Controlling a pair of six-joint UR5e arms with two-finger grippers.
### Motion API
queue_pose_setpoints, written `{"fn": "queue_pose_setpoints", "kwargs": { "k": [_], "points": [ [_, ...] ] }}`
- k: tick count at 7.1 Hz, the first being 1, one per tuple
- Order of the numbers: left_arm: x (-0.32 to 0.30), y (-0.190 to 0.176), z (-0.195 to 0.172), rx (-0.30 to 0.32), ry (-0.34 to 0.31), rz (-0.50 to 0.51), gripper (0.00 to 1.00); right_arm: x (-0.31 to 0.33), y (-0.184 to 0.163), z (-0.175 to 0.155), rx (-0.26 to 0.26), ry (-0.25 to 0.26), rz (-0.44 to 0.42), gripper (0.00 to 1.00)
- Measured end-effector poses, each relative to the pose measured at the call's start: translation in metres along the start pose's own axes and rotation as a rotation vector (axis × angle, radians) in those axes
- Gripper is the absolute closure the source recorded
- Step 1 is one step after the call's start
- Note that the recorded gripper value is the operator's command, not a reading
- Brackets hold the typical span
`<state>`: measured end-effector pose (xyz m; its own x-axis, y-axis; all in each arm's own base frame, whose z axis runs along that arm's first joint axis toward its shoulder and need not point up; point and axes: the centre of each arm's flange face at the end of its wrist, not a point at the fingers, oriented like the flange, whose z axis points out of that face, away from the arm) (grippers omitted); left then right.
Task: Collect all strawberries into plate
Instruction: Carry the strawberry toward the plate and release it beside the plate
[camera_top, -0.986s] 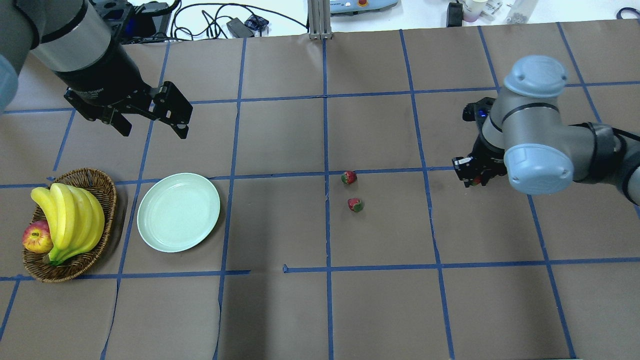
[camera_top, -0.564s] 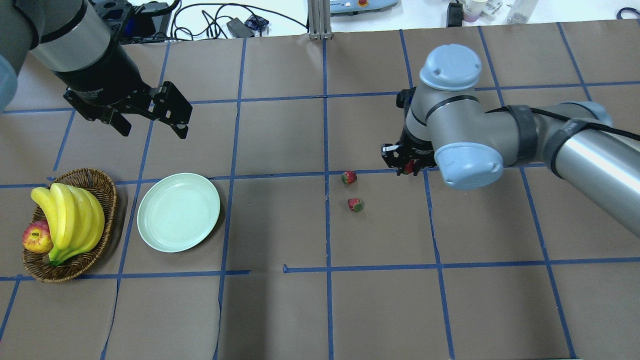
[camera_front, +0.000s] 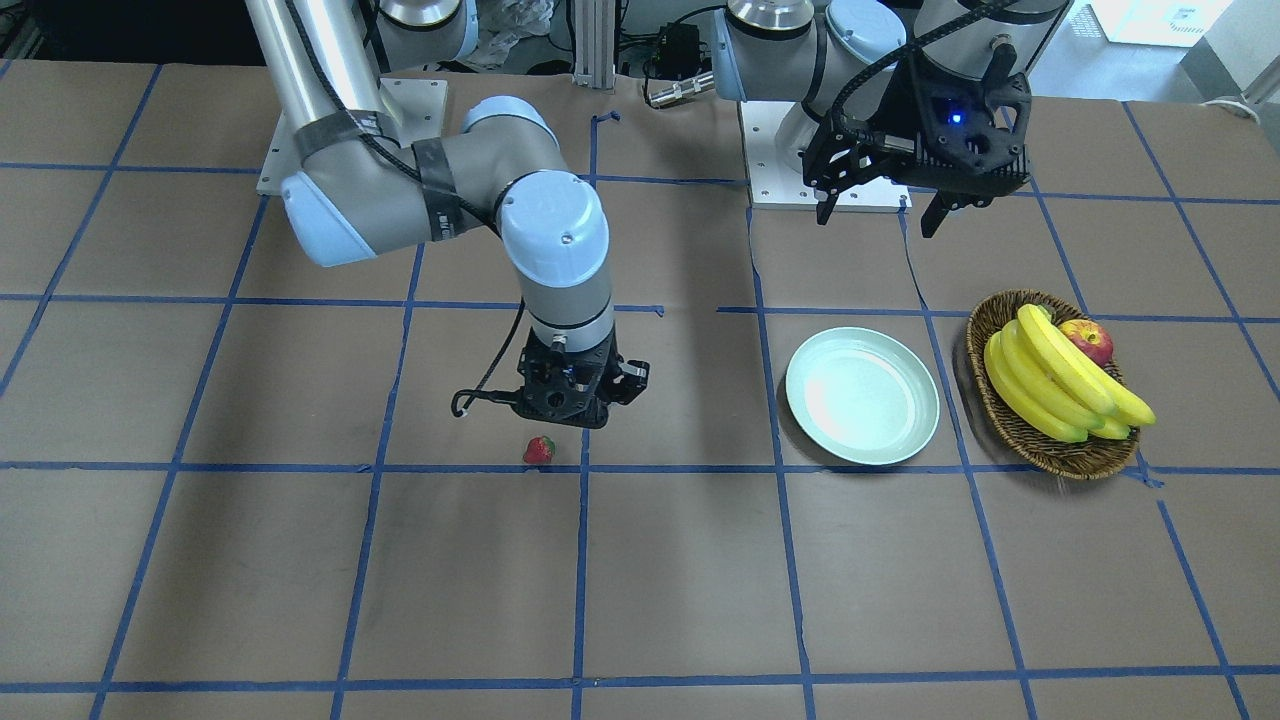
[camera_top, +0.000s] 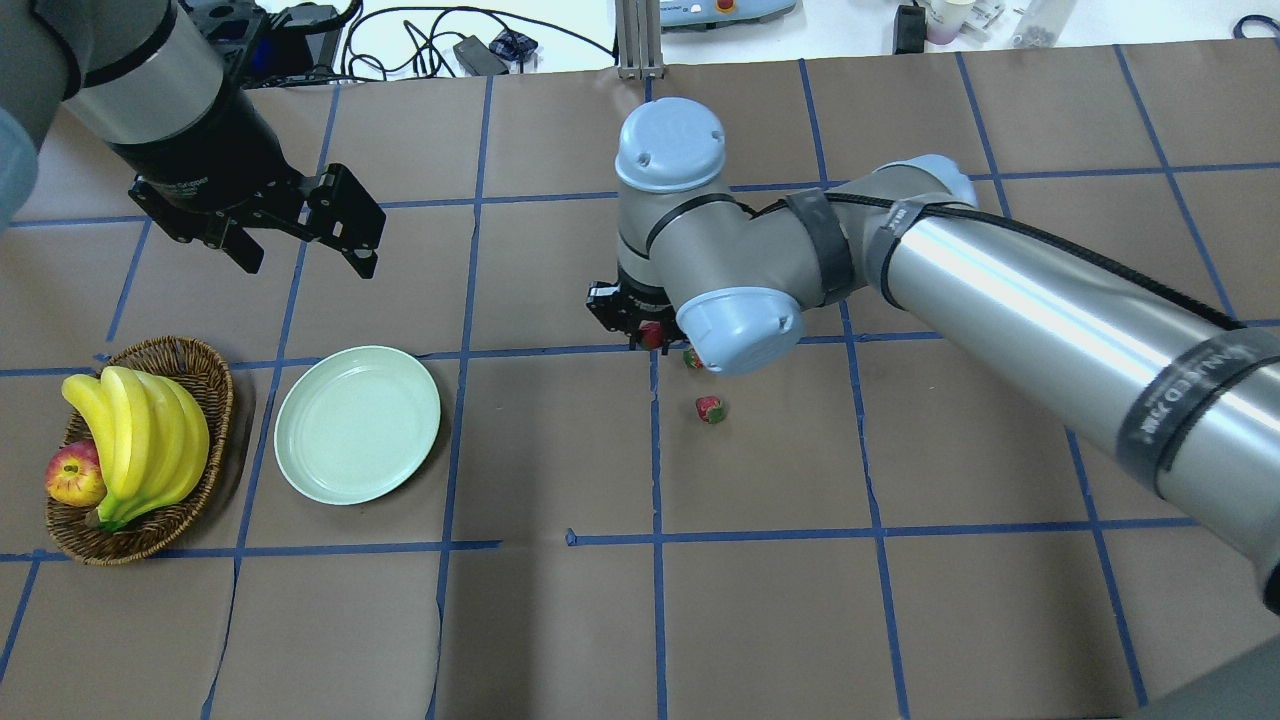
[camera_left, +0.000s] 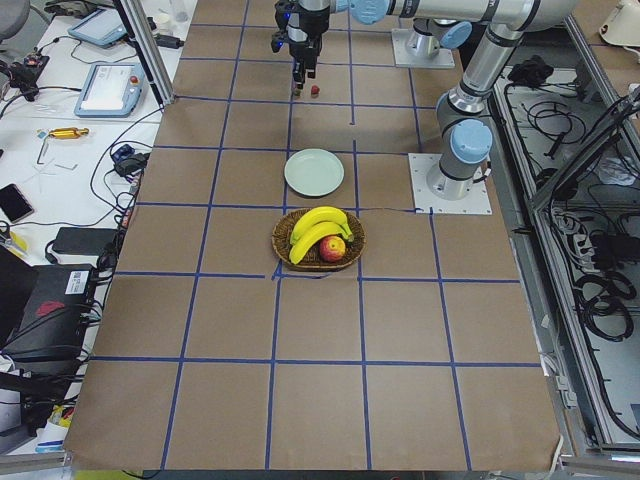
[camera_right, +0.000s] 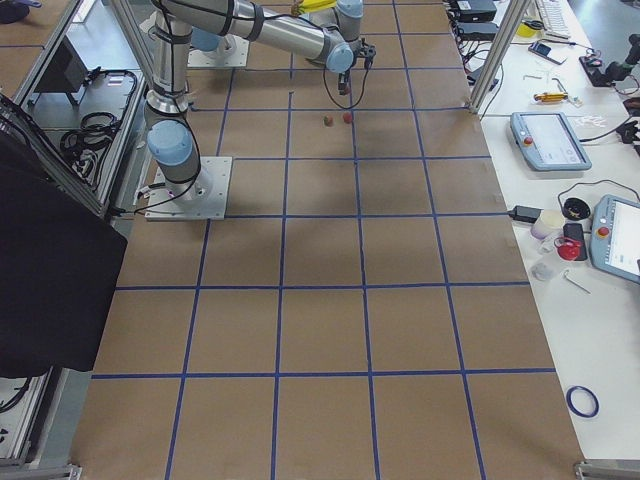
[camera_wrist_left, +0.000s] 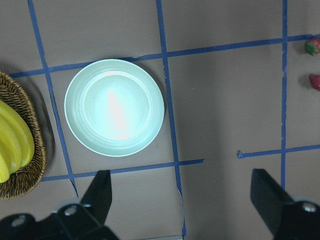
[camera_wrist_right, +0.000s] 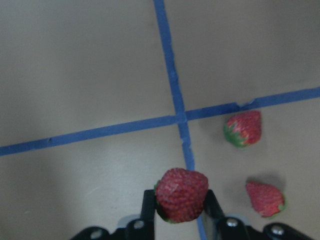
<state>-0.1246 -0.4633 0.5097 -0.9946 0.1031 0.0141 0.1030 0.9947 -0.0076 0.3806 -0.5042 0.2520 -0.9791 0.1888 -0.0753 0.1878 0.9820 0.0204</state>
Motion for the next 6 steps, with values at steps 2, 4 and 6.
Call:
{"fn": "queue_pose_setpoints", "kwargs": {
  "k": [2, 4, 6],
  "points": [
    [0.0, 0.0, 0.0, -0.001, 0.0, 0.001, 0.0, -0.031, 0.028, 0.036, -0.049, 0.011, -0.001, 0.78],
    [0.0, 0.0, 0.0, -0.001, -0.001, 0.001, 0.0, -0.038, 0.043, 0.054, -0.099, -0.02, 0.002, 0.0],
    [0.0, 0.001, -0.001, 0.001, -0.003, 0.001, 0.0, -0.035, 0.045, 0.055, -0.101, -0.022, -0.001, 0.0]
  ]
}}
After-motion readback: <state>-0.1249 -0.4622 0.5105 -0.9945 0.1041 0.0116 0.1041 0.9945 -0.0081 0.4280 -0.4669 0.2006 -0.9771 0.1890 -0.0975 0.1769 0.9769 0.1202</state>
